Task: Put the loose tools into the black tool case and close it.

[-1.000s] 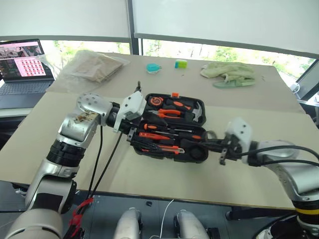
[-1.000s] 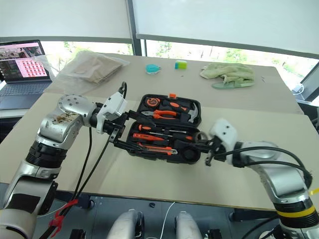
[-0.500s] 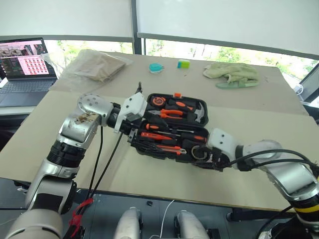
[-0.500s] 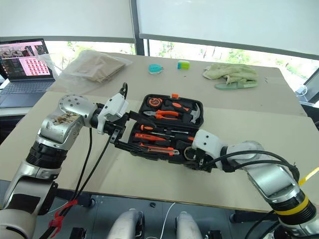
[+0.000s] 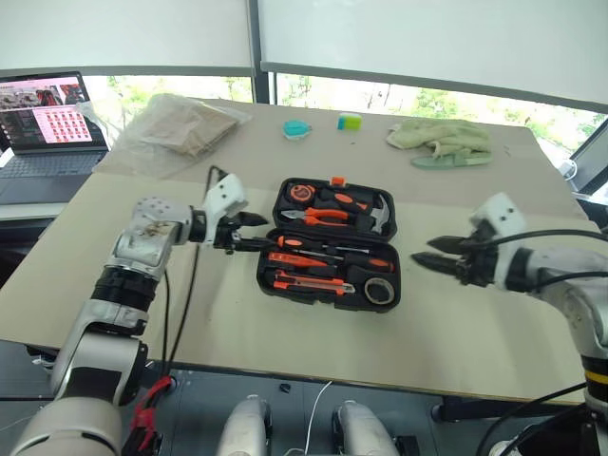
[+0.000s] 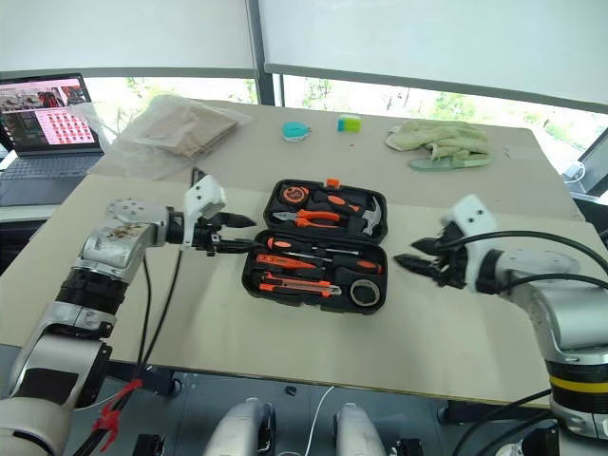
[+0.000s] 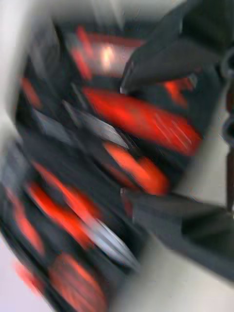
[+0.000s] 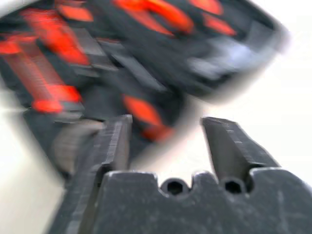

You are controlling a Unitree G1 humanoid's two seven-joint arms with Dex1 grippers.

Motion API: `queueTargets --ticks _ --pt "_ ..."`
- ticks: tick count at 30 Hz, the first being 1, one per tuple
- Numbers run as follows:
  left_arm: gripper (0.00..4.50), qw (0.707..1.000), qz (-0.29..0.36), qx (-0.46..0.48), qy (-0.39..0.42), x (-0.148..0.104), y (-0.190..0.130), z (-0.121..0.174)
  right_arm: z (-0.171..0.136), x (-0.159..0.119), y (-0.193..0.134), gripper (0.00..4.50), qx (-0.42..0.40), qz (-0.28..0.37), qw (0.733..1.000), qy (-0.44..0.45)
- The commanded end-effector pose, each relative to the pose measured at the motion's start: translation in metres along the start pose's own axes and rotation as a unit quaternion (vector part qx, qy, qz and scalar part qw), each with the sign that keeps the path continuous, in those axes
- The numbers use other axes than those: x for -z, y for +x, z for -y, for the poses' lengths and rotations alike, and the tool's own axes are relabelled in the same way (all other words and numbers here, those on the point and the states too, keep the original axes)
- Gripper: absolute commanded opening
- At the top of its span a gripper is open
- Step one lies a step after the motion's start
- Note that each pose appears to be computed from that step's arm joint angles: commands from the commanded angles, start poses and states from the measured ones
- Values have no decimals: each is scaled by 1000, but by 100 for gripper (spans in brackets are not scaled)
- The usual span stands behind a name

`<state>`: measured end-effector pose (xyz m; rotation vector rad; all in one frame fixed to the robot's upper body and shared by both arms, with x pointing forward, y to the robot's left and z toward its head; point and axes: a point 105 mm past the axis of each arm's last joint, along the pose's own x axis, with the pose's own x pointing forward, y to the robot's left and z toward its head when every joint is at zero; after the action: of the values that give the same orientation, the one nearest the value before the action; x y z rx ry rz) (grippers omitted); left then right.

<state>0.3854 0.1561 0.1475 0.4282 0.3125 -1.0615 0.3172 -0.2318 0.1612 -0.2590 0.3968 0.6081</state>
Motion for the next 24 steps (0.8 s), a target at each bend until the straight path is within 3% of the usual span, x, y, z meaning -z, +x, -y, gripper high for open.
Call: queueTargets --ticks 1,4,5,14,20,24 --pt "144 999 -7 -36 21 1 0 -12 13 2 3 113 16 3 1000 -25" --pt "24 999 -14 -46 23 6 12 -15 9 13 24 9 -5 -16 999 -52" --pt "6 999 -9 -41 22 5 16 -13 6 14 30 1 -14 -19 998 -59" --pt "6 998 11 49 25 -2 34 16 -28 5 65 1 -99 -17 989 -109" --pt "6 991 27 124 36 -5 21 42 -52 7 52 1 -156 -17 978 -134" --pt "6 985 8 170 33 7 9 63 -69 17 37 1 -179 -28 972 -151"
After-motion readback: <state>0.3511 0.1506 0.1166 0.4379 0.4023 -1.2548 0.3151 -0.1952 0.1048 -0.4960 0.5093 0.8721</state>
